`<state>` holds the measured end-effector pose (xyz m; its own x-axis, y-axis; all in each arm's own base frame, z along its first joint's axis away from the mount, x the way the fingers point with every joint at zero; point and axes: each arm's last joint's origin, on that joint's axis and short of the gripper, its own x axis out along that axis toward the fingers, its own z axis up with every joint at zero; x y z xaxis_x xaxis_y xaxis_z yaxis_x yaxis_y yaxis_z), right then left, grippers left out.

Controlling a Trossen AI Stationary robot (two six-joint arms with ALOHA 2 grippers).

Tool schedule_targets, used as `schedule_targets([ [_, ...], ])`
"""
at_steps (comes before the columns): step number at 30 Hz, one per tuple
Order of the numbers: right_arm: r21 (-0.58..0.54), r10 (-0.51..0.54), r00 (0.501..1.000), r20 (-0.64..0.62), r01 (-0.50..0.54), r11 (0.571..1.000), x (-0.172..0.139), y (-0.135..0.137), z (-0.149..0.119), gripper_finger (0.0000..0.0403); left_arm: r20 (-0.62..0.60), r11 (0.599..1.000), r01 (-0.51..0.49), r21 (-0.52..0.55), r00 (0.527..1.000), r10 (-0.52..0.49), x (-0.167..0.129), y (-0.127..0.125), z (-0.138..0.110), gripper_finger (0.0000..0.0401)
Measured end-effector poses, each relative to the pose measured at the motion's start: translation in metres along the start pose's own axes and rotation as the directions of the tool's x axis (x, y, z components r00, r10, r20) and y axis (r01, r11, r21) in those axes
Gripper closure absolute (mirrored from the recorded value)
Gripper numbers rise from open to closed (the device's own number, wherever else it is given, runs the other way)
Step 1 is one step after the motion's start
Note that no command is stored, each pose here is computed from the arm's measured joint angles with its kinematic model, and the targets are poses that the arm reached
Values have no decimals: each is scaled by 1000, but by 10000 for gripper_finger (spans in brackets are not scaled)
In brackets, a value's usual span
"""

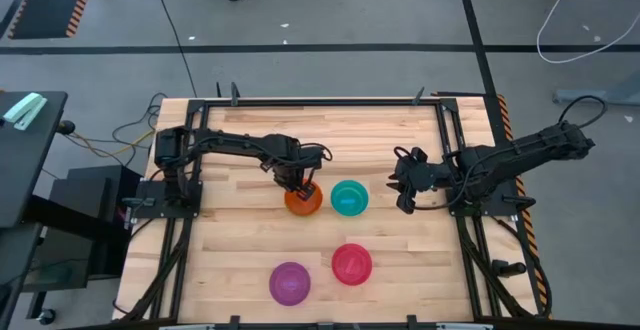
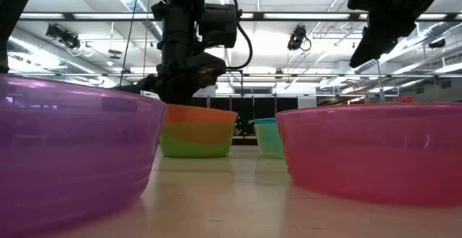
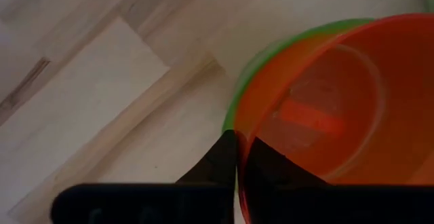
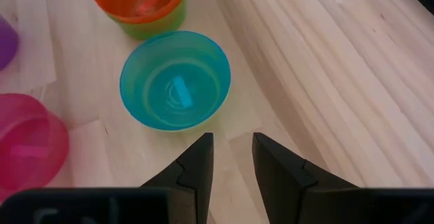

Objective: Nest bowls inside each other
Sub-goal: Stack the orange bowl on the green bowl, then stack the purple bowl on the orange bowl

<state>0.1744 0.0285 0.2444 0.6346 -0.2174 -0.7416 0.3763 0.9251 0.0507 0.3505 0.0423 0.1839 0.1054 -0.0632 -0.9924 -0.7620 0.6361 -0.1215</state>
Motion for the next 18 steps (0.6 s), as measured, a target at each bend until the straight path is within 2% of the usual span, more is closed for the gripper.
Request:
schedule_targets([
  [9,-1,1,1000,1,-1,1000,0,0,0,292,-16,1000,16,7,1000,-16,-1,-1,-2,316],
  [18,-3,0,1000,1,0,1000,0,0,0,292,9,999,45,19,999,-45,-21,2,-7,300],
])
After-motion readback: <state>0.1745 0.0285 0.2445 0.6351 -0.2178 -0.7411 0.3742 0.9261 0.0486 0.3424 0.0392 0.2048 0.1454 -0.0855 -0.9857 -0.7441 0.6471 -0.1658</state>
